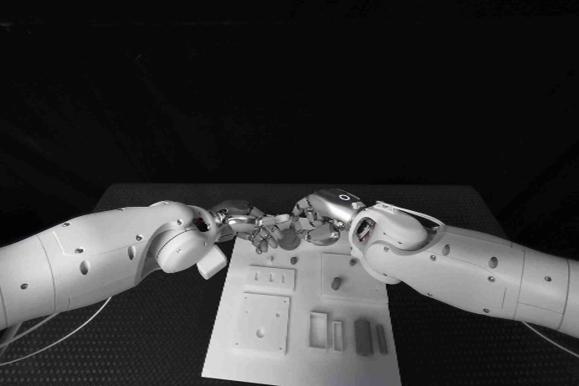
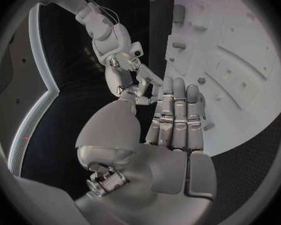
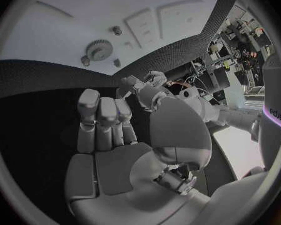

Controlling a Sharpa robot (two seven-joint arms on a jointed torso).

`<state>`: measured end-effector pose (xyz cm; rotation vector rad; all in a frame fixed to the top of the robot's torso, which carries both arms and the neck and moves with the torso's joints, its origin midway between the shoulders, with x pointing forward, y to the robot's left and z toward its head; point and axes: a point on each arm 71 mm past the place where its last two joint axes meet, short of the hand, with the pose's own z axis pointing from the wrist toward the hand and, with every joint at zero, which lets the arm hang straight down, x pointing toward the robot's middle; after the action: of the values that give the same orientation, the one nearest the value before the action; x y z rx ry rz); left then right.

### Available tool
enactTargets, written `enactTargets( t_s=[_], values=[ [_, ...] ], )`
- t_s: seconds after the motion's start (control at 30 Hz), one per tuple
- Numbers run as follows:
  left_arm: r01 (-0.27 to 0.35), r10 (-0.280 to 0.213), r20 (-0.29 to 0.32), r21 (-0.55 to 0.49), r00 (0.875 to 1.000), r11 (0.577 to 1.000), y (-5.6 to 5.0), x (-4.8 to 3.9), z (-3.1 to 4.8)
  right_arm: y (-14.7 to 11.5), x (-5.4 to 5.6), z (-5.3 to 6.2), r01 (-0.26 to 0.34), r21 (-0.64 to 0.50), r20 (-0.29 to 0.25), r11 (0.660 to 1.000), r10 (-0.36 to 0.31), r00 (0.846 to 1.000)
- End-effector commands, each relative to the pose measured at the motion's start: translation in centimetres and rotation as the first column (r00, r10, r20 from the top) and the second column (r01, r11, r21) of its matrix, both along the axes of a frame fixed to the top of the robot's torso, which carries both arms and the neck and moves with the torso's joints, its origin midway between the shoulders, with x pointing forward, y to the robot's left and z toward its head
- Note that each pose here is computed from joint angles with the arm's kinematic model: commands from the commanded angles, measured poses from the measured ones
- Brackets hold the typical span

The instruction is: Assemble the parts on the task board

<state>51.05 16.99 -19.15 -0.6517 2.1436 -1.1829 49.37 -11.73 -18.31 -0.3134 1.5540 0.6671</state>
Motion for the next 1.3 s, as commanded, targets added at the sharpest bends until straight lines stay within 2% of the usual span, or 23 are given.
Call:
enactTargets(
  t_s=[0.03, 0.43, 1.3],
  values=[
    [0.029, -0.029, -0.010, 0.018, 1.000, 0.999, -0.5, -0.20, -0.04, 0.6, -0.3, 0.0, -0.014, -0.026, 0.002, 1.000, 0.014, 1.000],
    [0.015, -0.015, -0.010, 0.030, 1.000, 0.999, -0.7, -0.09, -0.11, 1.8, -1.1, 0.4, -0.049, -0.007, 0.004, 0.999, 0.049, 0.999],
    [0.012, -0.011, -0.018, 0.032, 1.000, 0.999, -0.9, -0.11, -0.17, 3.0, -1.7, 0.4, -0.078, 0.002, -0.014, 0.997, 0.078, 0.997]
  ],
)
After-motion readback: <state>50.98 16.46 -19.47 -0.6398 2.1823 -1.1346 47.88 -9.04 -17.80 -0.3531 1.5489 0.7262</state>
